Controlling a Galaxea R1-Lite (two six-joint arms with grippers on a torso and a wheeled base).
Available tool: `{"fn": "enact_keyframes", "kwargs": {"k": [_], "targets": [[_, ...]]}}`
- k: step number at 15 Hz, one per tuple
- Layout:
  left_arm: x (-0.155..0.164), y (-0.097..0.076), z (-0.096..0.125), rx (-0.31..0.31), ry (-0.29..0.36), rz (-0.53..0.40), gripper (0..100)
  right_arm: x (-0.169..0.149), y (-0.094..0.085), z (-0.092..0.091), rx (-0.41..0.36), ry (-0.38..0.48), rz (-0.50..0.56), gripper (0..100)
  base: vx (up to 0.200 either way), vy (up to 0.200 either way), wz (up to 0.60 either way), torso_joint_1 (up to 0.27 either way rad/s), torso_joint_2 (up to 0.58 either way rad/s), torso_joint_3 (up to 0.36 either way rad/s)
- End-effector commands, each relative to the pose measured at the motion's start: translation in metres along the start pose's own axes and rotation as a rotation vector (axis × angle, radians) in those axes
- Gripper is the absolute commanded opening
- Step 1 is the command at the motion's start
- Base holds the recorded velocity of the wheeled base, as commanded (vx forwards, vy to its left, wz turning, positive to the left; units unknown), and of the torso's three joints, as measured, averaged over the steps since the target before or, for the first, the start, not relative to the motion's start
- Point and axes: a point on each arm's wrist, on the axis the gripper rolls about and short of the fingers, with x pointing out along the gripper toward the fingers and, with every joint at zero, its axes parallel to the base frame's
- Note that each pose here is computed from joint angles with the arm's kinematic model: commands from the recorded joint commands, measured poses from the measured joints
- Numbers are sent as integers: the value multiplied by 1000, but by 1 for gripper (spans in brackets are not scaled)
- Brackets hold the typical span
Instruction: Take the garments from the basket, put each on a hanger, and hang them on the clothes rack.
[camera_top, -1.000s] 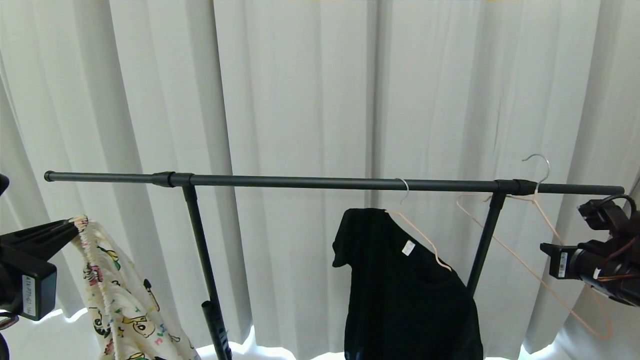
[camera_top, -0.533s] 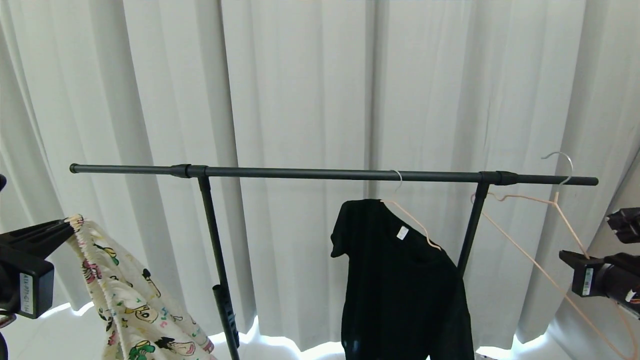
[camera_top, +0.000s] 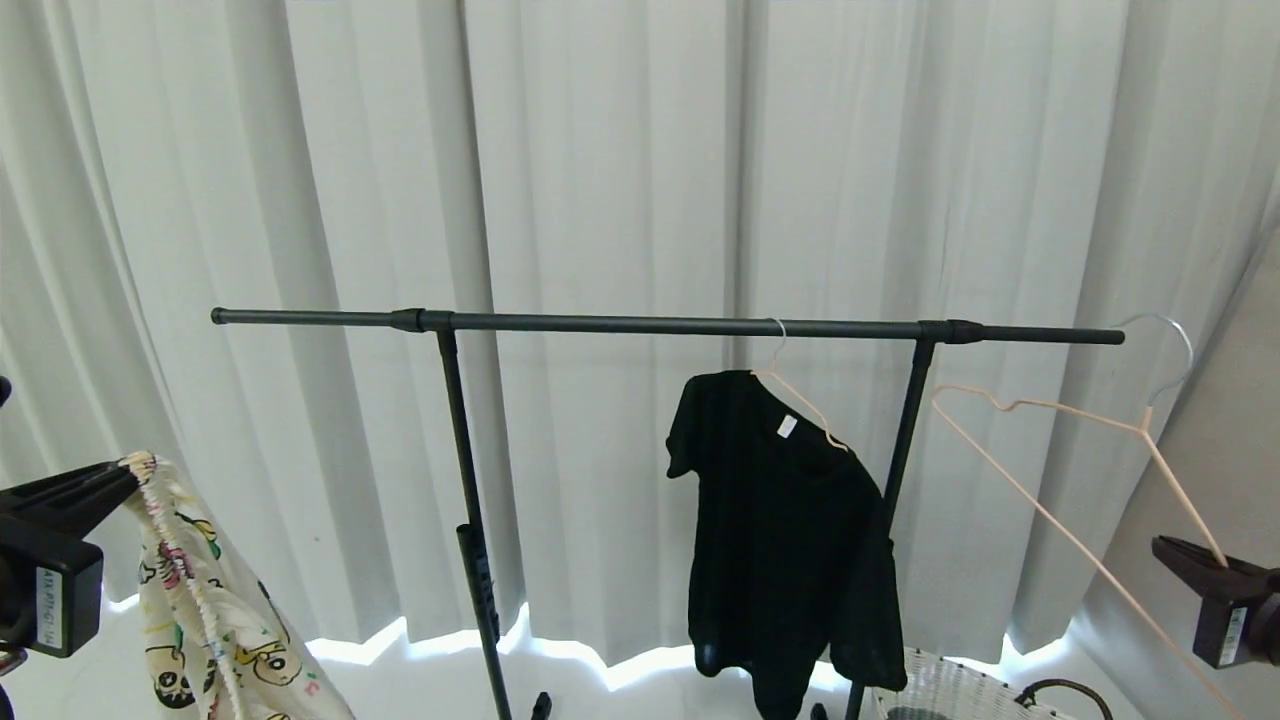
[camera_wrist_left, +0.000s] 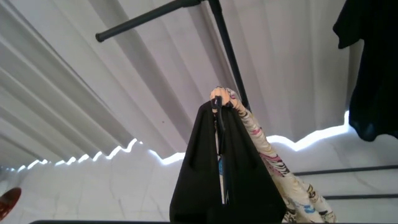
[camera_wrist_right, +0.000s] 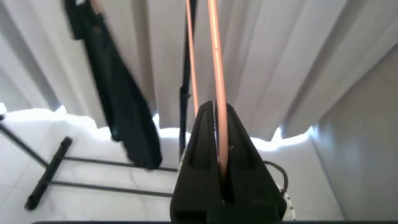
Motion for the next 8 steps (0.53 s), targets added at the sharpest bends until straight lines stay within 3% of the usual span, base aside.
{"fn": "enact_keyframes", "kwargs": {"k": [1, 7, 8], "targets": [[-2, 0, -2, -1, -4, 0, 0, -9, 9, 6, -23, -58, 56, 0, 0, 0, 0, 0, 0, 0], [3, -6, 1, 20, -9, -59, 0, -13, 60, 7, -114, -67, 432, 0, 0, 0, 0, 0, 0, 0], [12, -9, 2, 28, 21, -78, 0, -13, 76, 6, -140, -52, 539, 0, 0, 0, 0, 0, 0, 0]]}}
